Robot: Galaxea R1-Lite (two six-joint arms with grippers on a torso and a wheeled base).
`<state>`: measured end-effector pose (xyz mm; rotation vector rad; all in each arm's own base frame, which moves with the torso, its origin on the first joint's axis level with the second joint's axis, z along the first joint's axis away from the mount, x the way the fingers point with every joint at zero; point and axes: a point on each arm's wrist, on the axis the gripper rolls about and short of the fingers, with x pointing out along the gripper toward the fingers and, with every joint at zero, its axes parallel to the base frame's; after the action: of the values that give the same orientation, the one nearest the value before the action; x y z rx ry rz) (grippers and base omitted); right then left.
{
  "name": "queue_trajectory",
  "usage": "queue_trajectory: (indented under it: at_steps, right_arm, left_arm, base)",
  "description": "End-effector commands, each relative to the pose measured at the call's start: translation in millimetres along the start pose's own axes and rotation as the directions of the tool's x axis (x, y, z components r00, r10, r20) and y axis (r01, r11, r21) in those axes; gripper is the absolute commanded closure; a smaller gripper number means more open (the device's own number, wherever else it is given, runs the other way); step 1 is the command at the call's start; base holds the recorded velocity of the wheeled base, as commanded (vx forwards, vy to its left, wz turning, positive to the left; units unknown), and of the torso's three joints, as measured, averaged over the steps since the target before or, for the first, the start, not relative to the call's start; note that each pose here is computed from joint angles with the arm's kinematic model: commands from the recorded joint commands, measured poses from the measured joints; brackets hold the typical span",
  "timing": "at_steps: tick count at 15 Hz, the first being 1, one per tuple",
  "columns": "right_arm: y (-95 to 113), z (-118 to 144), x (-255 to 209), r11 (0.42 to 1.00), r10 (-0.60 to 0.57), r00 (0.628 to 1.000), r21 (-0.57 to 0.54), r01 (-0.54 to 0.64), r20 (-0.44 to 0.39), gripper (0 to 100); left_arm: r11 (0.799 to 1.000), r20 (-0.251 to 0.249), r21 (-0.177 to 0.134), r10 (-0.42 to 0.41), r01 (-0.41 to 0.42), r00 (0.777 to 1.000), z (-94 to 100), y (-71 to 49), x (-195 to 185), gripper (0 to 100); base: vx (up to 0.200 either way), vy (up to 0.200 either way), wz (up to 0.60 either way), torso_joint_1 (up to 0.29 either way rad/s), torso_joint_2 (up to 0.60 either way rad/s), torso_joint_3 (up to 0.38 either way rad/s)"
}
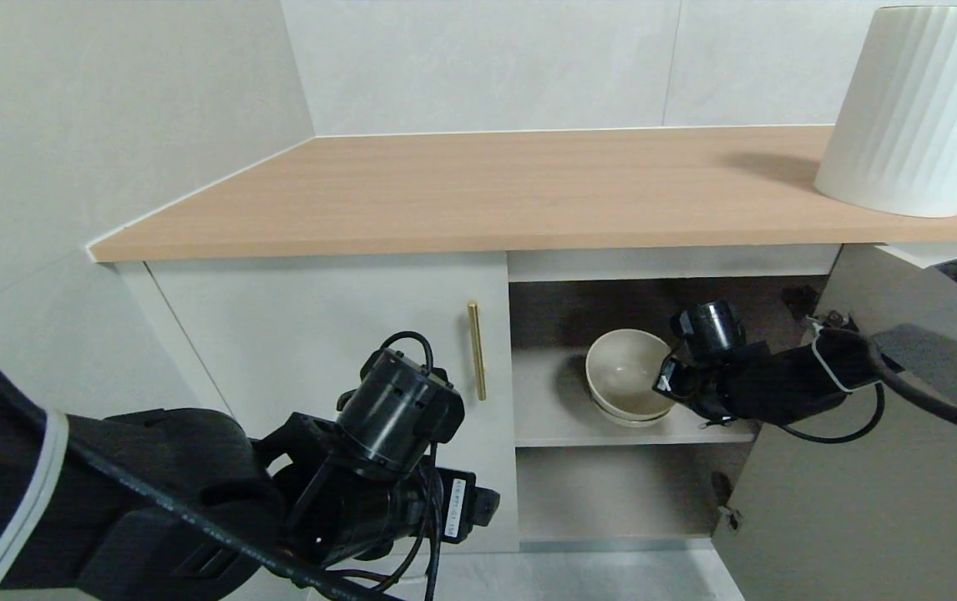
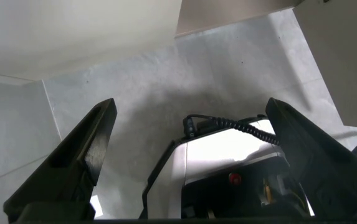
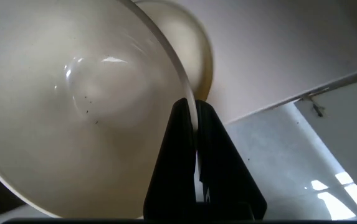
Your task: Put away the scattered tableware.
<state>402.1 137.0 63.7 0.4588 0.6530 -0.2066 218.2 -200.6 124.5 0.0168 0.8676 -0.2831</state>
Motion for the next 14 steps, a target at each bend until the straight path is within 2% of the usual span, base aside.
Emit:
queue_trajectory:
  at_steps: [1, 14]
  right_arm:
    - [-2.2, -1.8, 10.7, 1.000, -0.014, 1.000, 0.002, 0.014, -0.003, 100]
    - [-3.0, -0.5, 28.6, 0.999, -0.042, 0.999, 0.009, 0.042, 0.020, 100]
  left_arm:
    - [1.000, 0.000, 0.000, 0.000, 0.000, 1.000, 0.0, 0.0, 0.0, 0]
    - [1.000, -0.006, 0.000, 0.004, -0.004, 1.000, -0.9, -0.2, 2.3, 0]
  base:
    - [0.000, 0.000, 0.00, 0.000, 0.00, 0.000]
    - [0.000, 0.000, 0.00, 0.000, 0.00, 0.000]
